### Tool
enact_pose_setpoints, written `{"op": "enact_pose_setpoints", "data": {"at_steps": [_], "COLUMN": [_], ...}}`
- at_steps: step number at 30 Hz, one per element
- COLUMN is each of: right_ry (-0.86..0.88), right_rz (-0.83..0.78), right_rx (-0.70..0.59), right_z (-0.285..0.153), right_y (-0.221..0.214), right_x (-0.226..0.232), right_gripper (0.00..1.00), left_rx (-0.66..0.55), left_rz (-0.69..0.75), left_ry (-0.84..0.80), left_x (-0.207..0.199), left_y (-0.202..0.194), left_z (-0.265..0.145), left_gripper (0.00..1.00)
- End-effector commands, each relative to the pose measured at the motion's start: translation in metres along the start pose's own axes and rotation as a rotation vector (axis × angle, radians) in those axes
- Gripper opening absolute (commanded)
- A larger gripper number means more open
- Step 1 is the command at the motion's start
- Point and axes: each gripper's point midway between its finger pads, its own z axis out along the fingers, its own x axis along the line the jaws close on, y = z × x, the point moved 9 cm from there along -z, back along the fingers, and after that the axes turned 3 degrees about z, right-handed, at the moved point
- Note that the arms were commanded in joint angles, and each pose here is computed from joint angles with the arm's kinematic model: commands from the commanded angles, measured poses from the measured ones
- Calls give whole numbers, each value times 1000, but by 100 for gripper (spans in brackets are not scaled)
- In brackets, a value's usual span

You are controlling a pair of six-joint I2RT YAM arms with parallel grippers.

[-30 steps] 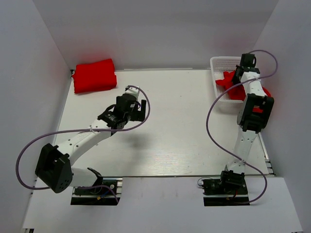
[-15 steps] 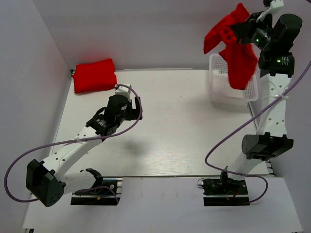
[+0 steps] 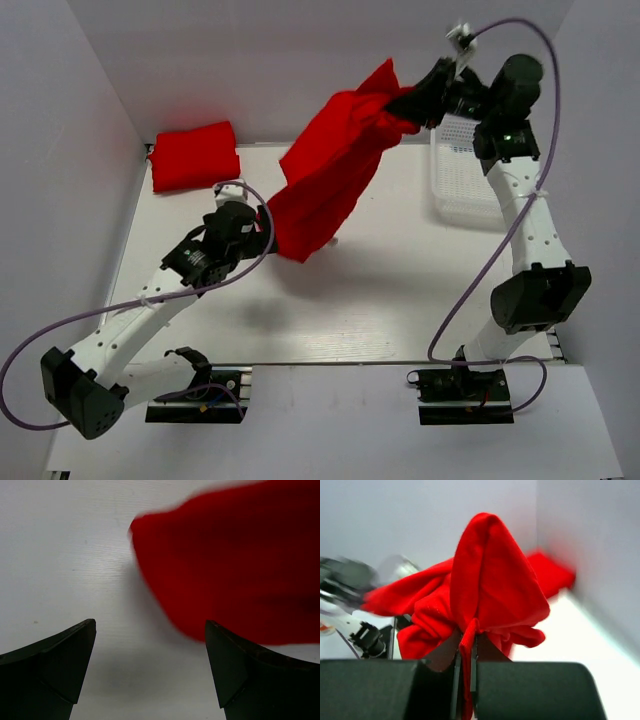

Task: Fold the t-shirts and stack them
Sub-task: Move the tshirt to the center of the board

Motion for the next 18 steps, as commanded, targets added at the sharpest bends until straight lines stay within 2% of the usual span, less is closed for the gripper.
{"op": "enact_pose_setpoints", "data": {"at_steps": [1, 2, 3, 4, 5, 6, 8, 11, 16, 18], "right_ry": [-161, -340, -524, -607, -760, -867, -956, -929, -922, -932], "right_rz": [75, 215, 255, 274, 360, 369, 407, 394, 348, 305], "right_rx": [61, 97, 103, 116, 170, 177, 229, 269, 360, 445], "right_z": [-10, -20, -30, -36, -49, -55, -64, -64, -62, -58], "right_y": [-64, -112, -128, -139, -173, -180, -200, -207, -222, -232], "right_x": [-33, -51, -63, -67, -75, -80, -80, -73, -53, -50], "right_gripper": [5, 17, 25, 37, 68, 90, 90, 90, 90, 90], "left_rx": [-35, -43, -49, -32, -45, -46, -46, -28, 85, 124], "left_rz": [-107, -135, -145, -145, -158, -153, -157, -146, -139, -147], "left_ry": [125, 141, 170, 196, 199, 215, 228, 240, 338, 329], "left_x": [20, 22, 26, 31, 33, 34, 36, 34, 31, 27], "left_y": [7, 9, 8, 4, 6, 5, 5, 1, -21, -28], "left_z": [-31, -36, -38, -42, -47, -47, -47, -40, -9, 7], "left_gripper": [100, 100, 100, 100, 100, 100, 100, 100, 100, 100]}}
